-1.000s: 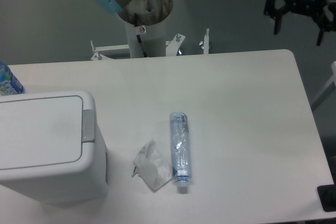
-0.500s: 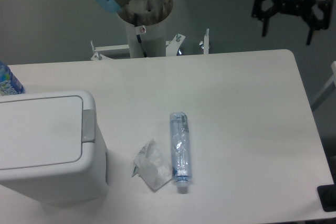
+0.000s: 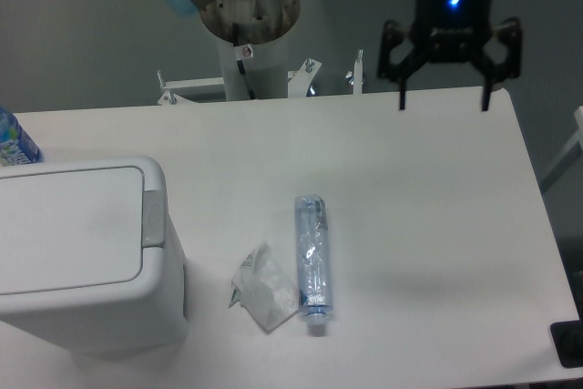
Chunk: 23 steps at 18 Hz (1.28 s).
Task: Open the trash can
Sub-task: 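Move the open gripper across the table toward the white trash bin lid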
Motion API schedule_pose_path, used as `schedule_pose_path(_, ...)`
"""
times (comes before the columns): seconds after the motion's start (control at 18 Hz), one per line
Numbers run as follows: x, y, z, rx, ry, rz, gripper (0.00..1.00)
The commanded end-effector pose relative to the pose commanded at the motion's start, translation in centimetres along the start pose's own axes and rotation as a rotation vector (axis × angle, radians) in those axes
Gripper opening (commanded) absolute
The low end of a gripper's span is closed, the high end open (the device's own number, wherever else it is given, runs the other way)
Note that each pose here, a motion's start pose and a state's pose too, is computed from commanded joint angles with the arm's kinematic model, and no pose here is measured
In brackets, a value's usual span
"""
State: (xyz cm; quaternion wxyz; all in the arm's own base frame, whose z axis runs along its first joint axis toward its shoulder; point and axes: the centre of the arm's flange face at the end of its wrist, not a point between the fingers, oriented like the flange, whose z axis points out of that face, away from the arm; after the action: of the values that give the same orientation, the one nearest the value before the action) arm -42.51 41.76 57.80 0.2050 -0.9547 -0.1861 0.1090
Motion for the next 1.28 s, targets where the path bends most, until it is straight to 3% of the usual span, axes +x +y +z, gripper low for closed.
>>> schedule_pose_path(0.22,0.0,-1.0,-0.2,0.048,-0.027,-0.075,1.00)
schedule_pose_path(0.89,2.0,-3.0,2.0,0.041,0.021,-0.271,1.00)
schedule_pose_path(1.06,3.2,-3.9,2.7,0.075,0.088,-0.329,1.00)
schedule_pose_path(1.17,4.1,-4.9,3.7,0.113,0.180,-0.382,1.00)
schedule_pose_path(1.28,4.6,-5.3,4.0,0.115,0.210,-0.421,1.00)
